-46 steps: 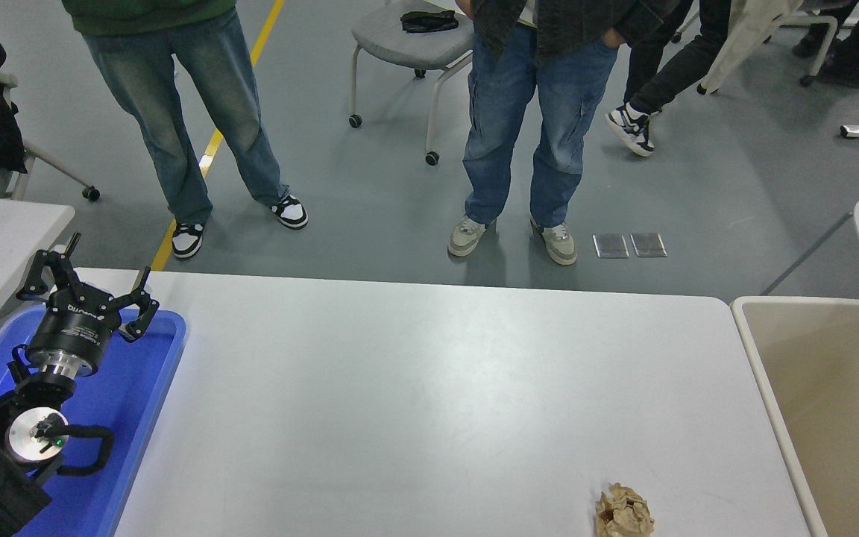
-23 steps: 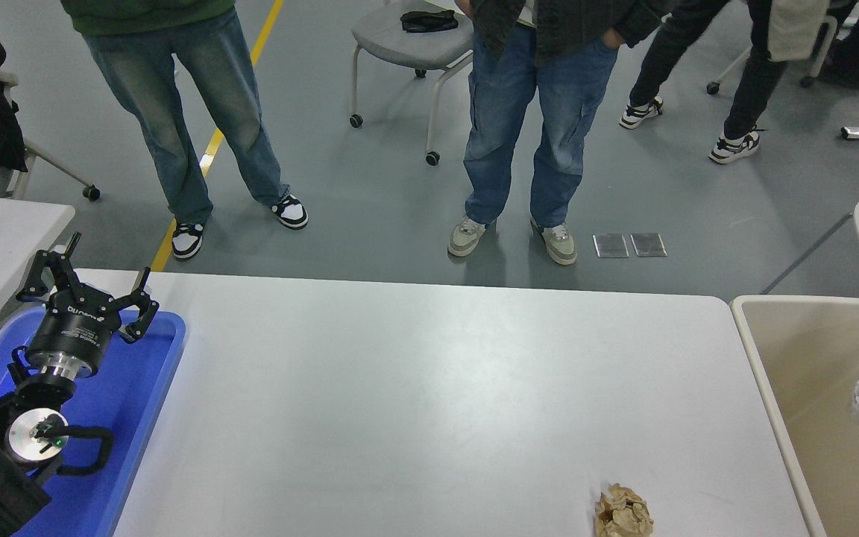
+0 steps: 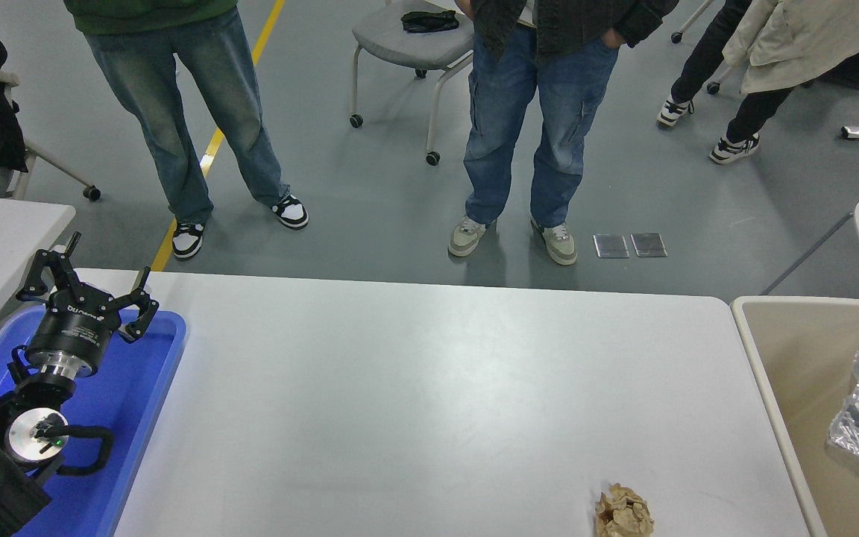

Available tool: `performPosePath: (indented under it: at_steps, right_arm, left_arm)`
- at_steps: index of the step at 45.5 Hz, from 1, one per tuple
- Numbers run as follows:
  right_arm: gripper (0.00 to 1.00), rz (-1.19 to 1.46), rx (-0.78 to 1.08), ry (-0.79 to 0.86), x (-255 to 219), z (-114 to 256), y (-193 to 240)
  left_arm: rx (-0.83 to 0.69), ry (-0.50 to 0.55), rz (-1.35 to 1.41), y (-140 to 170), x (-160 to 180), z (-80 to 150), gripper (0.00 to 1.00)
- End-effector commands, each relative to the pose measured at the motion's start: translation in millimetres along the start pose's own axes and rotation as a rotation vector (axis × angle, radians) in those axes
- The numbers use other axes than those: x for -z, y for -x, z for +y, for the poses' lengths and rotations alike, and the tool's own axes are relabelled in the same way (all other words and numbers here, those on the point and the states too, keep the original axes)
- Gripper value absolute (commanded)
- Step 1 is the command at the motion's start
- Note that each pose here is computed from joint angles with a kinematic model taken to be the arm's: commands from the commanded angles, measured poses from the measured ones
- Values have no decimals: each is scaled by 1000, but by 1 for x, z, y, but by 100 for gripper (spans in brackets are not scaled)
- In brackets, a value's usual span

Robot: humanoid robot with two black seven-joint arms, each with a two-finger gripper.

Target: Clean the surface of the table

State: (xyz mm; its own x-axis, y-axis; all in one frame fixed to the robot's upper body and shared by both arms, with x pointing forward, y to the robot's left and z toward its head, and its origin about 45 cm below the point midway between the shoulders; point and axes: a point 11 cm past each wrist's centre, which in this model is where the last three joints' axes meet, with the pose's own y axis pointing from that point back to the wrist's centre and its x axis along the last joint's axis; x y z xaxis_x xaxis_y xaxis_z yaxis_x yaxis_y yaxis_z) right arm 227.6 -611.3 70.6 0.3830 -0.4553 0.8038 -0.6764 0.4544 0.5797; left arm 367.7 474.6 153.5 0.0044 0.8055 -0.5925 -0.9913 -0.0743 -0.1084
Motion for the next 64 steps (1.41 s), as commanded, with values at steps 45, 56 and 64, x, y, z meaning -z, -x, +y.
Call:
performPosePath:
  at_steps: [45, 56, 64]
  right_arm:
    - [85, -873, -304, -110, 11, 1, -111]
    - [96, -1567, -143, -500, 80, 22, -121]
    - [98, -1615, 65, -634, 138, 31, -106]
  left_arm:
    - [0, -1, 0, 0, 0, 0, 100]
    - [0, -1, 0, 0, 0, 0, 100]
    - [0, 0, 0, 0, 0, 0, 100]
